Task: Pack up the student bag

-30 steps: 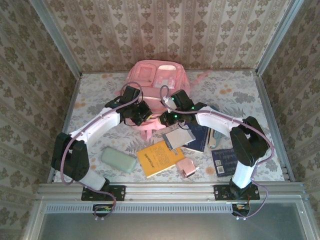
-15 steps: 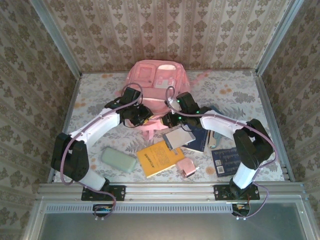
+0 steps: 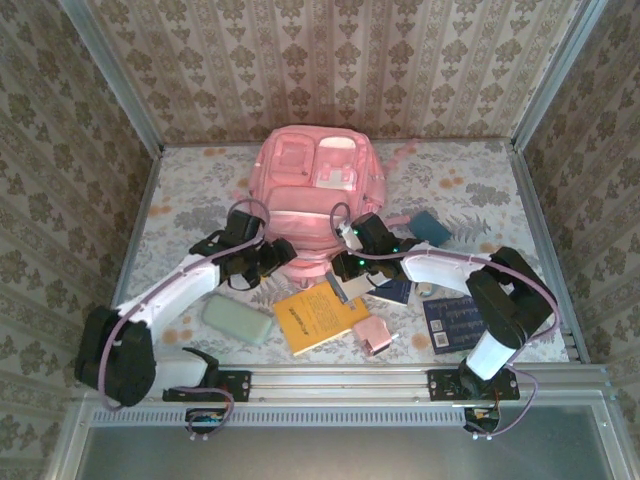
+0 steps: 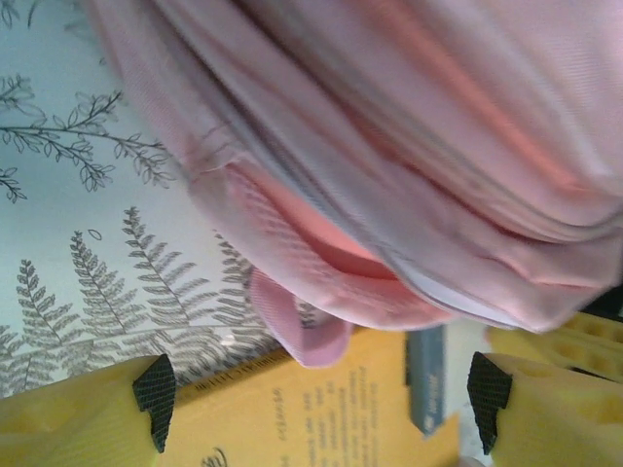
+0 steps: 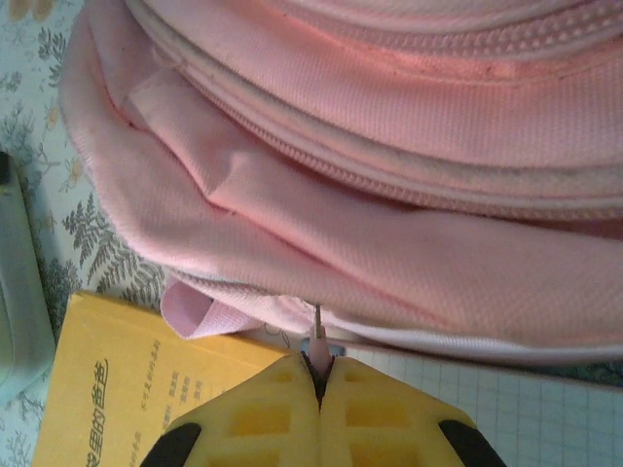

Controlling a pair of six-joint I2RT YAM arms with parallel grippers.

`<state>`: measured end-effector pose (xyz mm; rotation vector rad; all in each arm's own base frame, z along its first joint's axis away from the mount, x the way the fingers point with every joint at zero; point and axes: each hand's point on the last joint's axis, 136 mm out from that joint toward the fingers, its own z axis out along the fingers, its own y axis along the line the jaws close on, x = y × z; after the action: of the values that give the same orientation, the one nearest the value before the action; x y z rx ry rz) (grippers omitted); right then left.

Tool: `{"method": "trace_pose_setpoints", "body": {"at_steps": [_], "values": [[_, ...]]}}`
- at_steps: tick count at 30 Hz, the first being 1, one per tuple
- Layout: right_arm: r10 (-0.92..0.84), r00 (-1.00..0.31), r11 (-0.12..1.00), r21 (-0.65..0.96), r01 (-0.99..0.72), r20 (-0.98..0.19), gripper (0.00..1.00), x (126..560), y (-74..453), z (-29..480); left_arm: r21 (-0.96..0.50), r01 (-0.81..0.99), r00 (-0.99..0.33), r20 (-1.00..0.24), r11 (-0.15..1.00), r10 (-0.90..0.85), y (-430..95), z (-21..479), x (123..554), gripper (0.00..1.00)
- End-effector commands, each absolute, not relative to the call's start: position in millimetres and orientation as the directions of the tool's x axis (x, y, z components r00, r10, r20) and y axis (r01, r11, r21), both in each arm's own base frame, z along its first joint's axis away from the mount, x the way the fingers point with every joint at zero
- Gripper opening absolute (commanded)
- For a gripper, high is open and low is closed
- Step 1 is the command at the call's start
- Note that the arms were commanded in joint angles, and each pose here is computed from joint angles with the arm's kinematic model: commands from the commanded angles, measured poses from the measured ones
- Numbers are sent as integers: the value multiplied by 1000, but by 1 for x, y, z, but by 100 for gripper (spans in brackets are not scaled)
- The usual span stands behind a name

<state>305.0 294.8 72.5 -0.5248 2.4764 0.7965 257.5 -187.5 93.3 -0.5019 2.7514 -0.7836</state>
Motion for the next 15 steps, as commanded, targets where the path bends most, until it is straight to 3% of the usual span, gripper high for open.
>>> {"method": "trace_pose_setpoints", "body": {"at_steps": [1,5,12,15], "values": [[-172,-804,707,497,-503,-569,0,304,312,81,-583,-236,-910,-148,777,-387,-197,88,273,81],[-186,-798,678,514,-526,-573,0,302,329,85,-584,-283,-906,-97,761,-412,-205,65,281,74],[-240,-784,634,519,-573,-572,0,291,362,93,-609,-307,-904,-53,732,-424,-219,52,288,43],[-249,-777,622,519,-586,-578,0,286,368,98,-601,-307,-900,-67,738,-430,-215,53,287,38]]}}
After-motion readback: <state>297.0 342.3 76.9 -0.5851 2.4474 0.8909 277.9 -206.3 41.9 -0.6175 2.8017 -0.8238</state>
